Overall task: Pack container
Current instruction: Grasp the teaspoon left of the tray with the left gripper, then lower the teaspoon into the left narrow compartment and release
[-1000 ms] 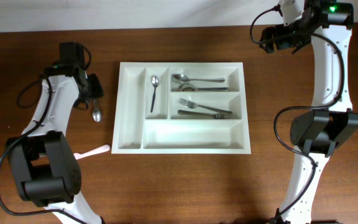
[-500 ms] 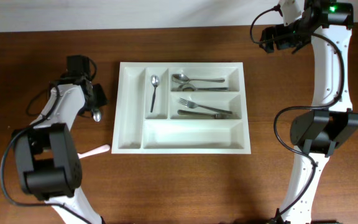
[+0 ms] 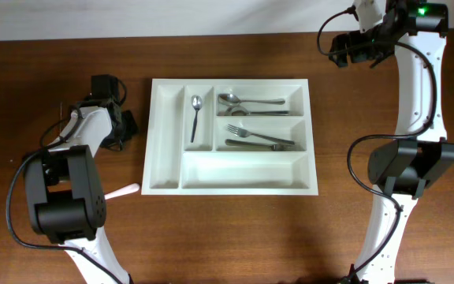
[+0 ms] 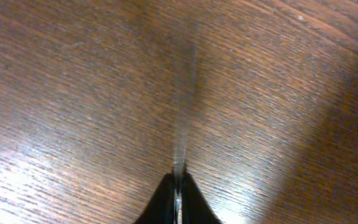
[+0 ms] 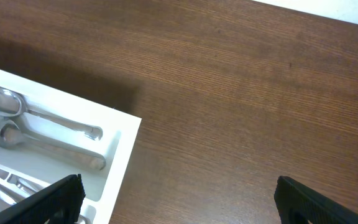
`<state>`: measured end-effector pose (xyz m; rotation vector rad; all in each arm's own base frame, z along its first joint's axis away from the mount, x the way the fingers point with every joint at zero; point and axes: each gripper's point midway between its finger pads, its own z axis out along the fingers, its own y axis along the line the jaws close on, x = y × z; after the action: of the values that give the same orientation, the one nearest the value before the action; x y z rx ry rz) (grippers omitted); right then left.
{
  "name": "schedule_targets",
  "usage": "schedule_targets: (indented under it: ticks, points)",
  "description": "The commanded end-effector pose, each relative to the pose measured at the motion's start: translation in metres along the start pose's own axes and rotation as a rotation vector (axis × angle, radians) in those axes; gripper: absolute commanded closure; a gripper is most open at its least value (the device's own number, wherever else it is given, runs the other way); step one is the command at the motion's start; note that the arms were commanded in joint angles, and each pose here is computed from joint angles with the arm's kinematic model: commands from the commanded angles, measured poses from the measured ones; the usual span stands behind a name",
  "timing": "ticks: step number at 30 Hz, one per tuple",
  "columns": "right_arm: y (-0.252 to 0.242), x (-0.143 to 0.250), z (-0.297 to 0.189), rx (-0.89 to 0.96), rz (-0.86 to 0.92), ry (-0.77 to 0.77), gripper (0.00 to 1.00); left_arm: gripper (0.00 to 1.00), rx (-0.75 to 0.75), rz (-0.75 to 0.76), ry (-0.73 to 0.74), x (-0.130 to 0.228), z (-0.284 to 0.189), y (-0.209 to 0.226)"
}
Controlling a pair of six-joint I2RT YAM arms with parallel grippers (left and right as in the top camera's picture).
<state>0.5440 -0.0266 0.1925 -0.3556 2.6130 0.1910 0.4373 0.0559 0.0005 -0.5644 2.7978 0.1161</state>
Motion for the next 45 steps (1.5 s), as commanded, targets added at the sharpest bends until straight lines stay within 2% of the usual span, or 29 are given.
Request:
schedule_targets:
  ticks: [1, 8, 14, 18, 22, 26, 35, 45]
  points:
    - [0.000, -0.008, -0.017, 0.019, 0.000, -0.037, 0.01, 0.97, -0.027, 0.003, 0.054, 0.013, 0.018, 0.006]
    - [0.000, -0.008, -0.017, 0.019, 0.000, -0.037, 0.01, 0.98, -0.025, 0.003, 0.048, 0.002, 0.007, 0.003]
    - [0.000, -0.008, -0.017, 0.019, 0.000, -0.037, 0.01, 0.98, -0.012, 0.023, 0.025, -0.033, -0.038, -0.010]
    - [0.000, -0.008, -0.017, 0.019, 0.000, -0.037, 0.01, 0.99, 0.062, 0.124, -0.031, -0.060, -0.088, -0.045]
    - [0.000, -0.008, -0.017, 0.019, 0.000, -0.037, 0.01, 0.98, 0.161, 0.224, -0.070, -0.066, -0.124, -0.087]
    - [0.000, -0.008, -0.017, 0.019, 0.000, -0.037, 0.01, 0.98, 0.221, 0.316, -0.098, -0.059, -0.142, -0.127]
    - [0.000, -0.008, -0.017, 0.019, 0.000, -0.037, 0.01, 0.98, 0.251, 0.458, -0.087, -0.018, -0.153, -0.187]
    - [0.000, -0.008, -0.017, 0.019, 0.000, -0.037, 0.01, 0.98, 0.236, 0.500, -0.015, 0.008, -0.130, -0.206]
